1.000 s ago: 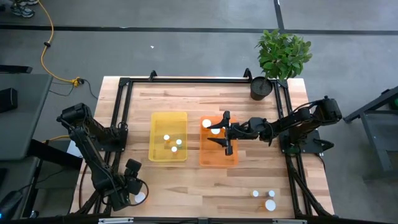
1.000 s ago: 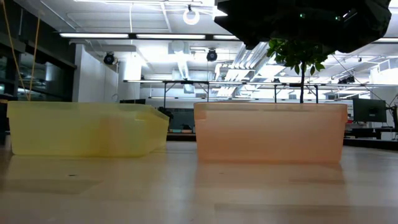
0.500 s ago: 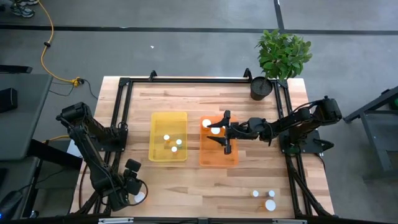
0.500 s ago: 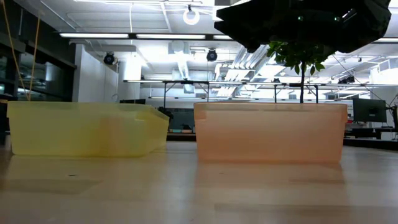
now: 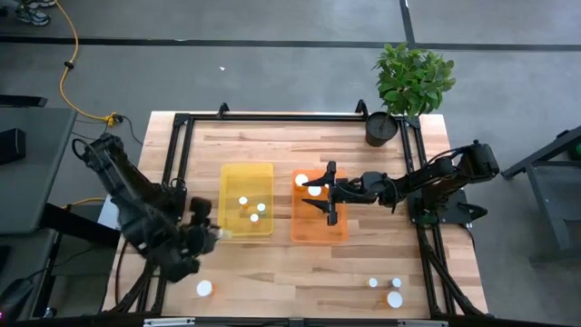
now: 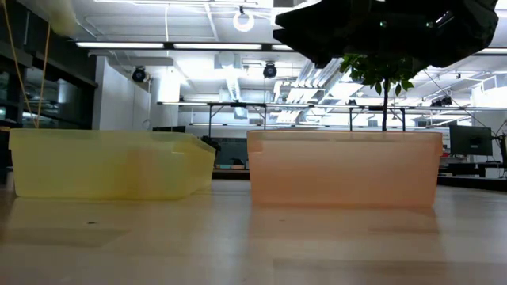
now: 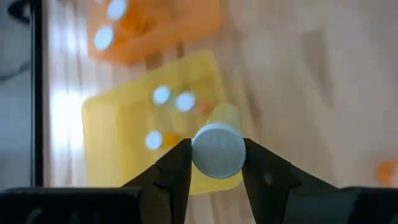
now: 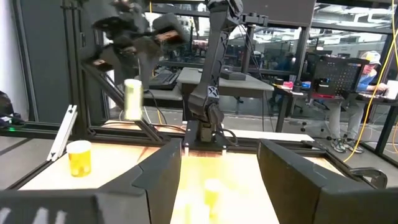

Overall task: Pick and place medicine bottles into bin by pill shape (circle, oval)
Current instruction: Put the yellow tablet bottle into the yellow bin

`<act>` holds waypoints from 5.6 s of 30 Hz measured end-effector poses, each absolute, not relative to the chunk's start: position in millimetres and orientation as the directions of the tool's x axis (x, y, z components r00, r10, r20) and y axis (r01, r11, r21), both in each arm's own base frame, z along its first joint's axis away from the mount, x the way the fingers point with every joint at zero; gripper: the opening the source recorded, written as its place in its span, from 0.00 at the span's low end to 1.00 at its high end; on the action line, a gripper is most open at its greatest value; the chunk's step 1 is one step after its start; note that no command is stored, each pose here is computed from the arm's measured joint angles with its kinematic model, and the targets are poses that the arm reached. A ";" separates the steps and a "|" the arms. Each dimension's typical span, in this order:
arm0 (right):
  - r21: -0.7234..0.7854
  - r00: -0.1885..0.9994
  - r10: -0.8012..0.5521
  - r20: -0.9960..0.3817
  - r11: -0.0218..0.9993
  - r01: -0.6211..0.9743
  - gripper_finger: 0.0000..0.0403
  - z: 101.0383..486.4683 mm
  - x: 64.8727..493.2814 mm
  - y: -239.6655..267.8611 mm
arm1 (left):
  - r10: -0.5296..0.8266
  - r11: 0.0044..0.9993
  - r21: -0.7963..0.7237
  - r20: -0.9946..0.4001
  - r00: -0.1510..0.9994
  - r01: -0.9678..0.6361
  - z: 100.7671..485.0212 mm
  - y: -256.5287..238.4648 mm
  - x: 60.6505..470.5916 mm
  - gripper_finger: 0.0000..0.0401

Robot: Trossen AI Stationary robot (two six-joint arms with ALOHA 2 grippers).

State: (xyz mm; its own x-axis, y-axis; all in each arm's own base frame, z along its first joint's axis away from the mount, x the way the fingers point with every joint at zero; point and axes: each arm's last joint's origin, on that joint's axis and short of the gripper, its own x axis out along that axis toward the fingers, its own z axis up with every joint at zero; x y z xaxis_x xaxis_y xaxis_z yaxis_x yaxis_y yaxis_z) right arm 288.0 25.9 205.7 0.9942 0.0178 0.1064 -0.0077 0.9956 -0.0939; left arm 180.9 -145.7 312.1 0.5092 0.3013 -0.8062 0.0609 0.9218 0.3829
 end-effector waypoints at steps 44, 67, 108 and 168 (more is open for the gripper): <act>-0.097 0.996 0.018 0.090 0.995 -0.009 0.51 204.1 288.2 26.0 | 0.183 0.983 0.179 -0.970 0.162 -0.043 201.2 -45.3 240.9 0.29; -0.097 0.996 0.018 0.090 0.995 -0.009 0.51 204.1 288.2 25.9 | 0.187 0.982 0.183 -0.975 0.122 -0.045 179.3 -39.3 248.3 0.29; -0.099 0.998 0.018 0.063 0.995 -0.012 0.51 201.6 288.4 26.0 | 0.264 0.956 0.174 -0.156 0.952 -0.237 301.8 -59.1 189.8 0.47; 0.264 0.495 0.111 -0.862 0.932 0.250 0.51 265.3 272.8 141.4 | 0.344 0.937 0.025 0.098 0.934 -0.348 242.0 -36.3 166.4 0.47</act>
